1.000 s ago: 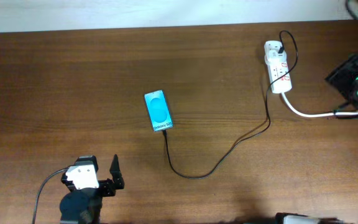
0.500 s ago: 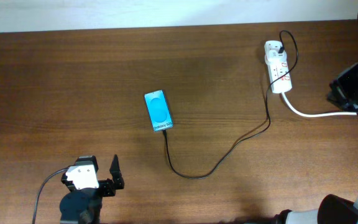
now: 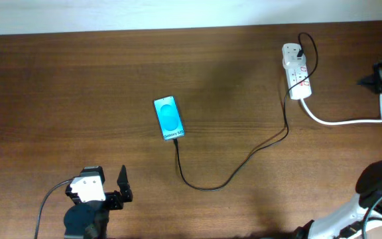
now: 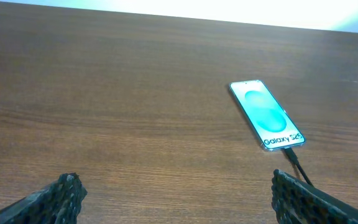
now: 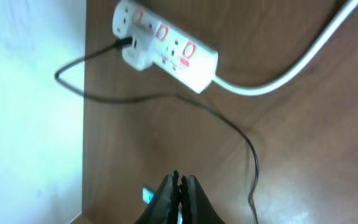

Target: Plug charger to phone and switch on socket

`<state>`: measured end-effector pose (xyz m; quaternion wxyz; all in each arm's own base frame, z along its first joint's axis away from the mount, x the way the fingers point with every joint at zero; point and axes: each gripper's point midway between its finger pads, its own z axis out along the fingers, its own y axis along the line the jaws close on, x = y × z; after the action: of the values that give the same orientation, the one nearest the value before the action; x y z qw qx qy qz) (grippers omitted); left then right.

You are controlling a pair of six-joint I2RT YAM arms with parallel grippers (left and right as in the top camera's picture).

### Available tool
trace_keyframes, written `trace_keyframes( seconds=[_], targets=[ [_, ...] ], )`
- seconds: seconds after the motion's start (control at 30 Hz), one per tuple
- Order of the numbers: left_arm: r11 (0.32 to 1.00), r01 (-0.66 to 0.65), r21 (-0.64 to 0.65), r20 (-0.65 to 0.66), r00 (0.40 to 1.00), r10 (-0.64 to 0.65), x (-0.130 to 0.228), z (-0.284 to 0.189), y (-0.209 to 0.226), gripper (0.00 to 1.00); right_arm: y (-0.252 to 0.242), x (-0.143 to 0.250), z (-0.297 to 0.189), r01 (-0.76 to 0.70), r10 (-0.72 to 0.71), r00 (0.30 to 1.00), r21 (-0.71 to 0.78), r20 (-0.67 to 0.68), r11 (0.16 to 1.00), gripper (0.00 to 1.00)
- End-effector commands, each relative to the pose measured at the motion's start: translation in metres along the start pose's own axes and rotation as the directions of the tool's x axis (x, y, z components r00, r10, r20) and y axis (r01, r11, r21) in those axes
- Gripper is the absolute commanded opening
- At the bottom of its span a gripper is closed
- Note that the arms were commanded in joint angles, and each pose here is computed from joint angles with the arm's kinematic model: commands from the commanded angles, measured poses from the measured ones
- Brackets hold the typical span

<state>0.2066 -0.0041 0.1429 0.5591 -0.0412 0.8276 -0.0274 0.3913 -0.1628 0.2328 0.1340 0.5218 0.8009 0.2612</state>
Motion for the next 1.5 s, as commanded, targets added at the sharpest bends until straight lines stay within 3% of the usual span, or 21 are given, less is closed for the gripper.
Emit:
trace_keyframes(
  seconds=[0.0,0.13,0.33,0.63,1.1,1.47],
  targets=[
    [1.000,0.009,-0.001,0.005,1.000,-0.009,-0.001,0.000,0.000,0.99,0.016,-0.016,0.022,0.012,-0.014,1.000,-0.085,-0.025,0.996,0.04],
    [1.000,0.009,-0.001,0.005,1.000,-0.009,-0.001,0.000,0.000,0.99,0.020,-0.043,0.061,-0.054,0.052,0.998,-0.113,-0.020,0.992,0.04],
    [1.000,0.009,-0.001,0.005,1.000,-0.009,0.000,0.000,0.000,0.99,0.051,-0.040,0.140,-0.035,0.028,0.998,-0.135,-0.051,0.990,0.05],
    [1.000,0.009,-0.001,0.005,1.000,-0.009,0.000,0.000,0.000,0.99,0.040,-0.060,0.203,-0.103,0.105,0.994,-0.074,0.016,0.992,0.04],
    [1.000,0.009,-0.001,0.005,1.000,-0.009,0.000,0.000,0.000,0.99,0.032,-0.046,0.248,-0.073,0.073,0.997,-0.005,0.018,0.997,0.04],
    [1.000,0.009,-0.001,0.005,1.000,-0.009,0.000,0.000,0.000,0.99,0.032,-0.048,0.255,-0.042,0.036,0.994,0.055,0.103,0.998,0.04]
  ],
)
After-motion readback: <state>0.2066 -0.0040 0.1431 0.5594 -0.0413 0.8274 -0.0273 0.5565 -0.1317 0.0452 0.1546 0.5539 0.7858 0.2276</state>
